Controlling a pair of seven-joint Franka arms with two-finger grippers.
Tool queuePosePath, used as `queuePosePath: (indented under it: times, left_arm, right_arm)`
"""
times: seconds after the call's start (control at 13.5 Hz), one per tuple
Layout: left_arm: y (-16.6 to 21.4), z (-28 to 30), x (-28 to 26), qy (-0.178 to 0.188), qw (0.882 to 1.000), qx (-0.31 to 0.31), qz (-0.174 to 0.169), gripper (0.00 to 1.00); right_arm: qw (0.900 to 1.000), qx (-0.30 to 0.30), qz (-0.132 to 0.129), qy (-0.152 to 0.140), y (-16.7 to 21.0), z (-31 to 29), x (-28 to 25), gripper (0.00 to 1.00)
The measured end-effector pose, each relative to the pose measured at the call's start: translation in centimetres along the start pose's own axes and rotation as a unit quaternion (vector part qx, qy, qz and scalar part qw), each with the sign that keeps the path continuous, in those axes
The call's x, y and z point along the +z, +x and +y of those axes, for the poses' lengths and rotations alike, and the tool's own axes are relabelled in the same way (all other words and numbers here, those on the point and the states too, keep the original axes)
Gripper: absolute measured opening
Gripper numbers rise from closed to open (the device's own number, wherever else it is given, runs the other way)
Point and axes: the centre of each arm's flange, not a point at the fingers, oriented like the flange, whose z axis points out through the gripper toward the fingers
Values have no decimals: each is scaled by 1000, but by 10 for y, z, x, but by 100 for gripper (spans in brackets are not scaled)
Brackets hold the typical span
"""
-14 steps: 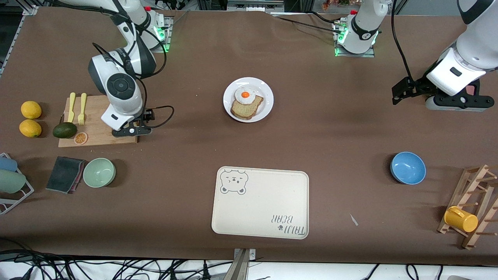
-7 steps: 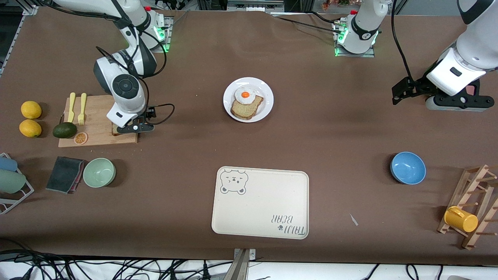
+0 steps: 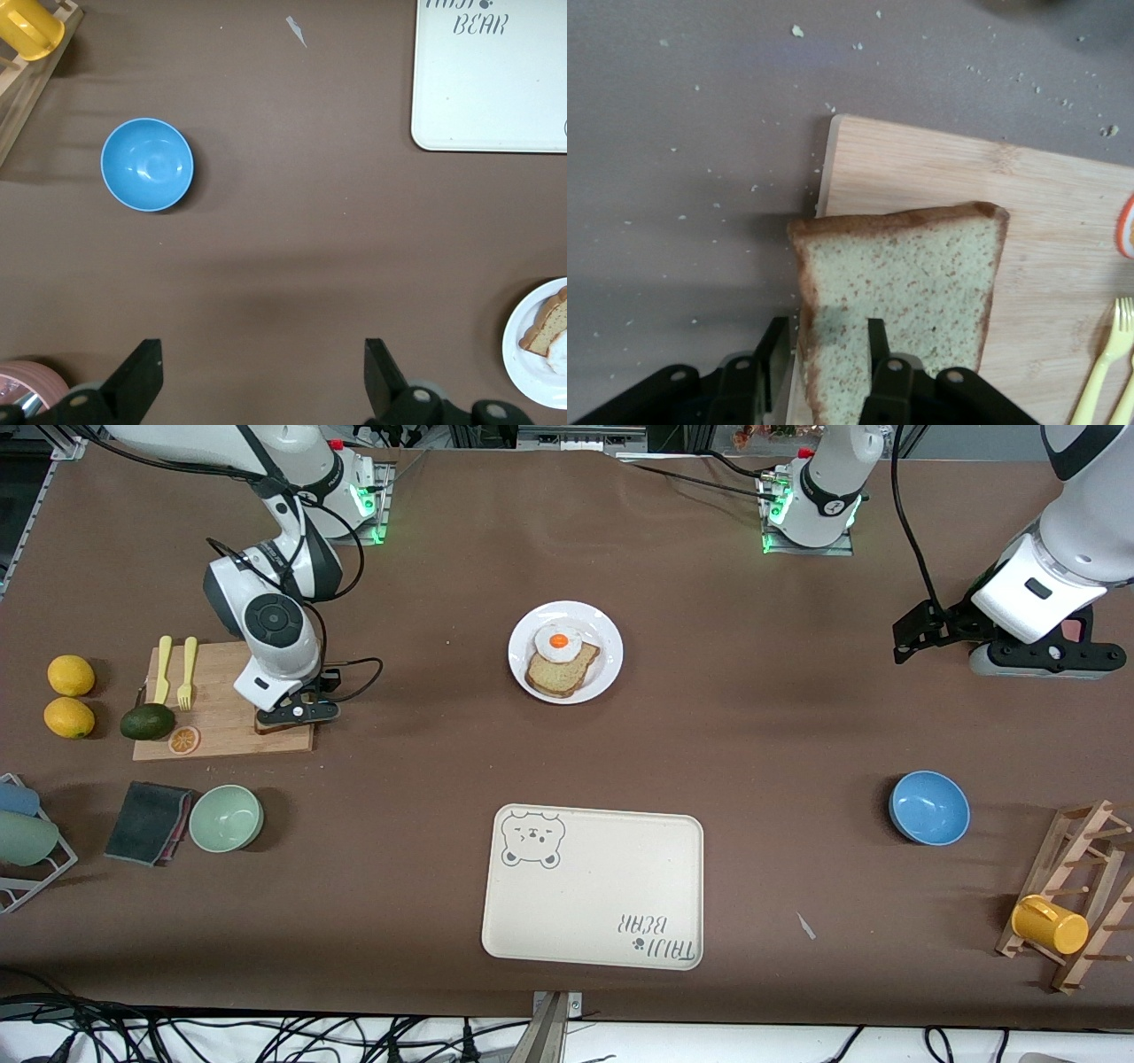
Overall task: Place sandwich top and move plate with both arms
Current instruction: 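Close the right gripper on the bread slice edge and lift it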
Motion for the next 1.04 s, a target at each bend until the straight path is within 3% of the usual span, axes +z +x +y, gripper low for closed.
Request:
queuePosePath:
  times: [0.89, 1.04]
  left_arm:
    - [0, 0, 0, 0, 1000, 0, 0, 100]
    - [0, 0, 0, 0, 1000, 0, 0, 100]
  right_arm:
    - [1000, 2, -1, 8, -6, -5, 14, 31]
    - [1000, 3, 0, 7, -6, -3, 14, 12]
